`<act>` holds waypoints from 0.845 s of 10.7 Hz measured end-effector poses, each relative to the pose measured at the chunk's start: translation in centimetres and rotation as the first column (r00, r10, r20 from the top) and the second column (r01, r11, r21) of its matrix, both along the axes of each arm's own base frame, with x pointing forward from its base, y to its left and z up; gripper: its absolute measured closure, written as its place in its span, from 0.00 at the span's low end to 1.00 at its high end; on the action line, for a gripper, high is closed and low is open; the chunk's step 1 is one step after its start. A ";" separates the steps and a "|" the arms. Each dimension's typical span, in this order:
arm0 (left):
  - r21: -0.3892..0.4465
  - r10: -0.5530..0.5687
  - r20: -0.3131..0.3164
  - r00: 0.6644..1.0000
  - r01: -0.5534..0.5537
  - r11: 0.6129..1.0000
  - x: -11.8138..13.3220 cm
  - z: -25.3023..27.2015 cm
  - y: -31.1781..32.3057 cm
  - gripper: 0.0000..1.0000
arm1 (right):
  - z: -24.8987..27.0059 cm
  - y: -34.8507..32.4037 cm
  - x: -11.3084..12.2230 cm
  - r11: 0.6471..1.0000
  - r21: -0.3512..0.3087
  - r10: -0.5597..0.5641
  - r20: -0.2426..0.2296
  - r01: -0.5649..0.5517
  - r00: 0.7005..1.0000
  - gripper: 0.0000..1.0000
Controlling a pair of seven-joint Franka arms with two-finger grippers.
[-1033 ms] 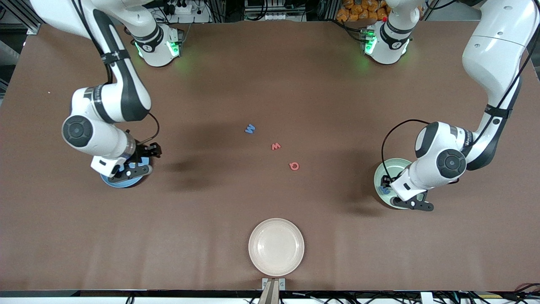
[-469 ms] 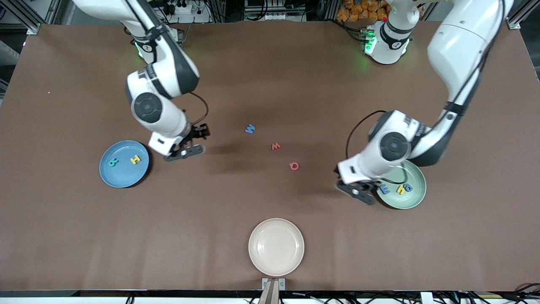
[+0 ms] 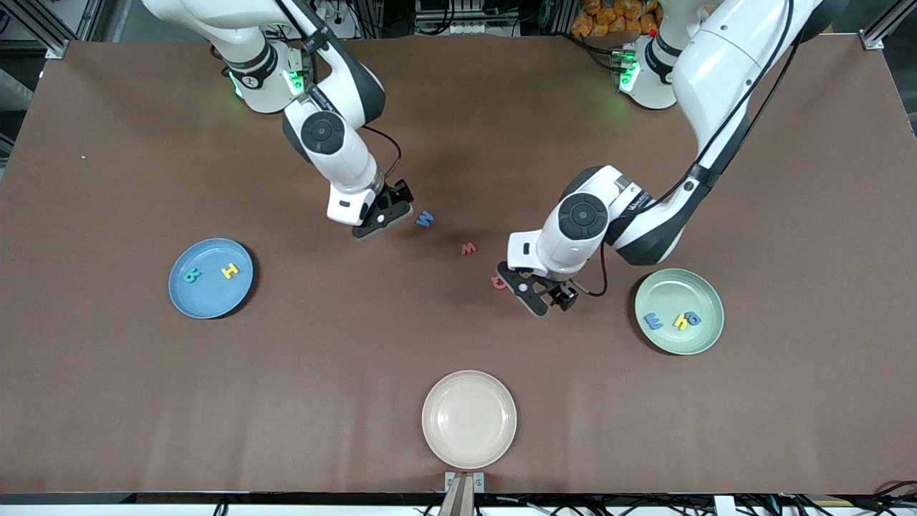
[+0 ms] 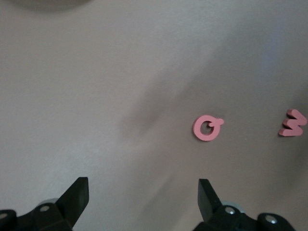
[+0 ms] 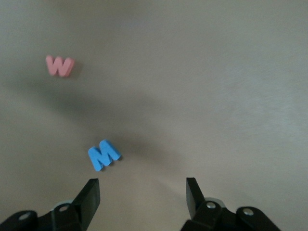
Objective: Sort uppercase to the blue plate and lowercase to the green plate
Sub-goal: 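Move the right gripper to the blue M while the left gripper nears pink letters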
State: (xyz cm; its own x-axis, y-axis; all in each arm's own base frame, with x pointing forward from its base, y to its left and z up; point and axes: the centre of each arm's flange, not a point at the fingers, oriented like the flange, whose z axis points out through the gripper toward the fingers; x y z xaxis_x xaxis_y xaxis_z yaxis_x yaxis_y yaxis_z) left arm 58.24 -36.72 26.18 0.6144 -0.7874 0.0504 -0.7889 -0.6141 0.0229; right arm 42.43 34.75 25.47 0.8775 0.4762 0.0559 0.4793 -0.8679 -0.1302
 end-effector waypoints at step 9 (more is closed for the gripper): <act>-0.008 -0.003 0.014 1.000 0.003 1.000 1.6 0.3 1.3 0.00 | -5.3 4.4 -5.0 0.983 0.082 0.158 0.102 -0.166 0.982 0.11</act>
State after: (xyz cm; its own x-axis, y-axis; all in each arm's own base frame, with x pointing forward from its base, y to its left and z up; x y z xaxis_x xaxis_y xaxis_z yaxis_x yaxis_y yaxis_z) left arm 59.89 -35.40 26.52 0.6116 -0.7885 0.0652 -0.7907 -0.6119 0.0164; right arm 37.43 39.18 20.20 0.7778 0.6010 0.1839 0.6265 -0.7647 -0.1510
